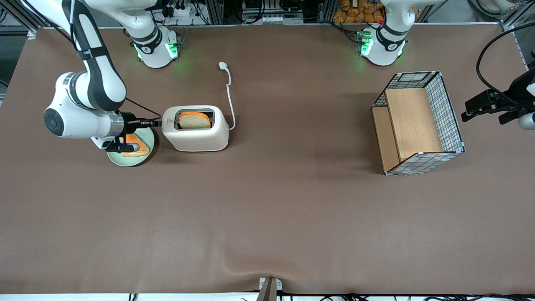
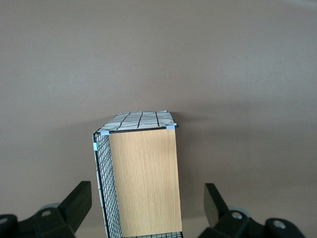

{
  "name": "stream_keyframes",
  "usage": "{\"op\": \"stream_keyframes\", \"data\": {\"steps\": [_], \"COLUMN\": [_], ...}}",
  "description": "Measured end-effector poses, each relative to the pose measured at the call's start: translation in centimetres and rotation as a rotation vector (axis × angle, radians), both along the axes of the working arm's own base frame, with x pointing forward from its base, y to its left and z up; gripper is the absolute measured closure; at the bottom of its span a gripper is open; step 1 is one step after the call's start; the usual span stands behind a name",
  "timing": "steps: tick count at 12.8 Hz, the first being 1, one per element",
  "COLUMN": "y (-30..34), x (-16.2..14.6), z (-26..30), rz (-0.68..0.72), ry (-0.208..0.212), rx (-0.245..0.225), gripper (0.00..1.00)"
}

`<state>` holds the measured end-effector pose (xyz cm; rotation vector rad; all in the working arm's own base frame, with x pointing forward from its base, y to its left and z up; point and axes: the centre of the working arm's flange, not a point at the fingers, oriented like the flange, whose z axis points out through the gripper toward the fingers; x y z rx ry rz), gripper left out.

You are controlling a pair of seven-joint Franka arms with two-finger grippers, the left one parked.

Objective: Press toaster button with right arm

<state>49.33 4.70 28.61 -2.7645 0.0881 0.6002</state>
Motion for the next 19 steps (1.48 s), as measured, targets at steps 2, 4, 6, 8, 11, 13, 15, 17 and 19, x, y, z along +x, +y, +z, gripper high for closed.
{"op": "stream_keyframes", "data": {"steps": [2, 4, 6, 8, 11, 13, 15, 17, 19], "y": [-0.2, -0.7, -1.2, -1.9, -2.3, -2.3, -2.4, -2.6, -2.8], "x": [0.0, 0.1, 0.1, 0.0, 0.0, 0.0, -0.1, -0.1, -0.1], "z": [-0.8, -1.5, -2.0, -2.7, -3.4, -3.5, -4.0, -5.0, -6.0], "rz": [-0.001, -0.014, -0.023, -0.032, -0.044, -0.041, -0.038, -0.037, -0.034], "ry": [0.004, 0.01, 0.013, 0.014, 0.019, 0.017, 0.018, 0.02, 0.02], "rx": [0.022, 0.051, 0.075, 0.111, 0.135, 0.142, 0.156, 0.175, 0.19], "gripper": [0.99, 0.99, 0.99, 0.99, 0.99, 0.99, 0.99, 0.99, 0.99]}}
